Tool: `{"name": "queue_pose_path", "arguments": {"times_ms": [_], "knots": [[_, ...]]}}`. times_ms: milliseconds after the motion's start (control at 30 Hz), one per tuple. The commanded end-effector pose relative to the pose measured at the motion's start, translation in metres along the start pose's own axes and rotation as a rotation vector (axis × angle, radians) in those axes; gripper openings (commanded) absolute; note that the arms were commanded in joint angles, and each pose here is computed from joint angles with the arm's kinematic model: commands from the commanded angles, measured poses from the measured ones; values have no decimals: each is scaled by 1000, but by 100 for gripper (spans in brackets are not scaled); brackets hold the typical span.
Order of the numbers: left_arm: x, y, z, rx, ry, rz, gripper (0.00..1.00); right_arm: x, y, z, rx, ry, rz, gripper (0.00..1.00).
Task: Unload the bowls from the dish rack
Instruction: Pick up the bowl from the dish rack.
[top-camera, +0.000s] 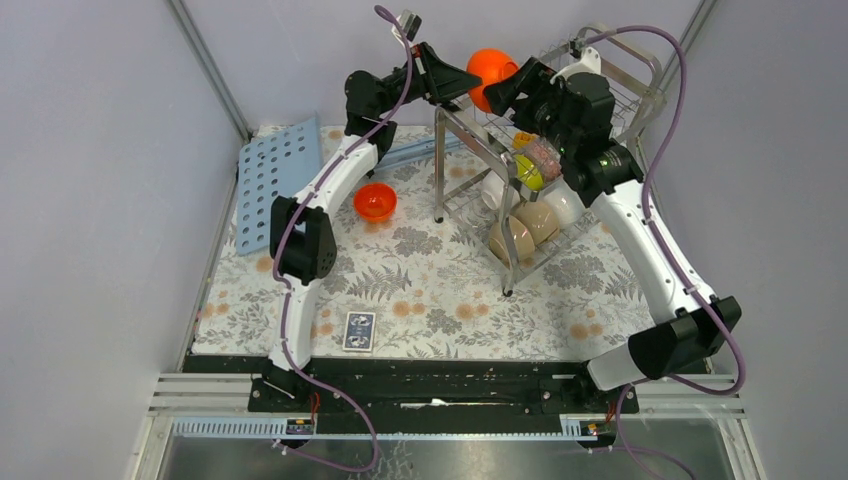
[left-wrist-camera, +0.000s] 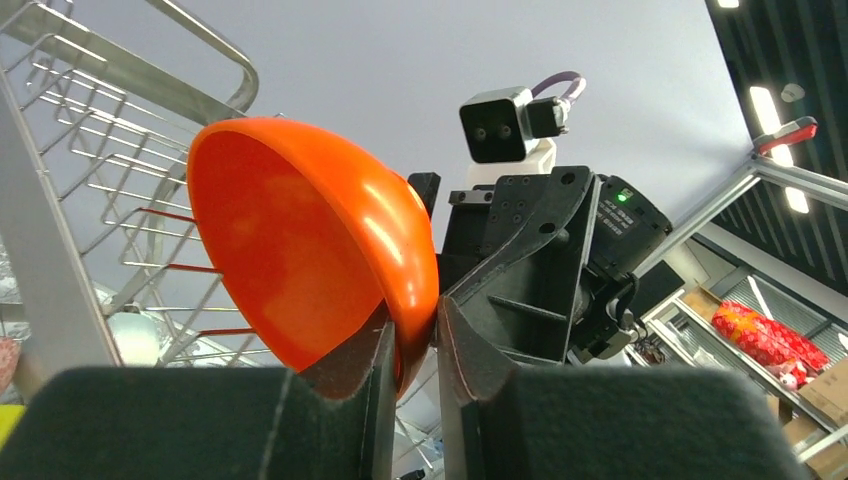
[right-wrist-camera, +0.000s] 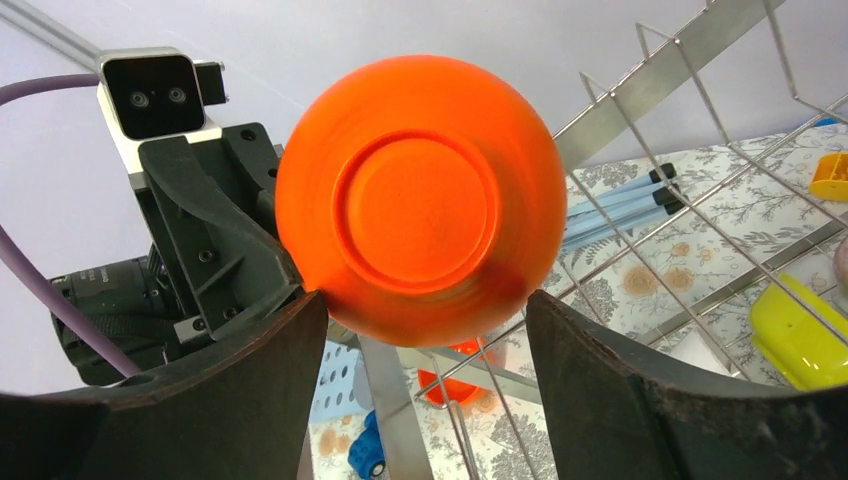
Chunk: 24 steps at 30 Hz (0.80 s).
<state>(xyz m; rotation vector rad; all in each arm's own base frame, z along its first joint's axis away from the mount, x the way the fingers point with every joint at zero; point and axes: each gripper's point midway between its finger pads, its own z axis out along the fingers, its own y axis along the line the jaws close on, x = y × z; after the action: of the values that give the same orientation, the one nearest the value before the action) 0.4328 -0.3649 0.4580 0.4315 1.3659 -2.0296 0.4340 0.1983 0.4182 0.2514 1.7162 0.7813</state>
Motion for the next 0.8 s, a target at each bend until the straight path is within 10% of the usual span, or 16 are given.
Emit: {"name": "queue_pose_path", "arguments": {"times_ms": [0,767], "knots": [[-4,-98,4,163,5,172,0,-12,16,-17,-56,-38,-13,81],[-17,-140,4,201,-72,184,0,-55,42,-116,-118,-160,-48,92]]}}
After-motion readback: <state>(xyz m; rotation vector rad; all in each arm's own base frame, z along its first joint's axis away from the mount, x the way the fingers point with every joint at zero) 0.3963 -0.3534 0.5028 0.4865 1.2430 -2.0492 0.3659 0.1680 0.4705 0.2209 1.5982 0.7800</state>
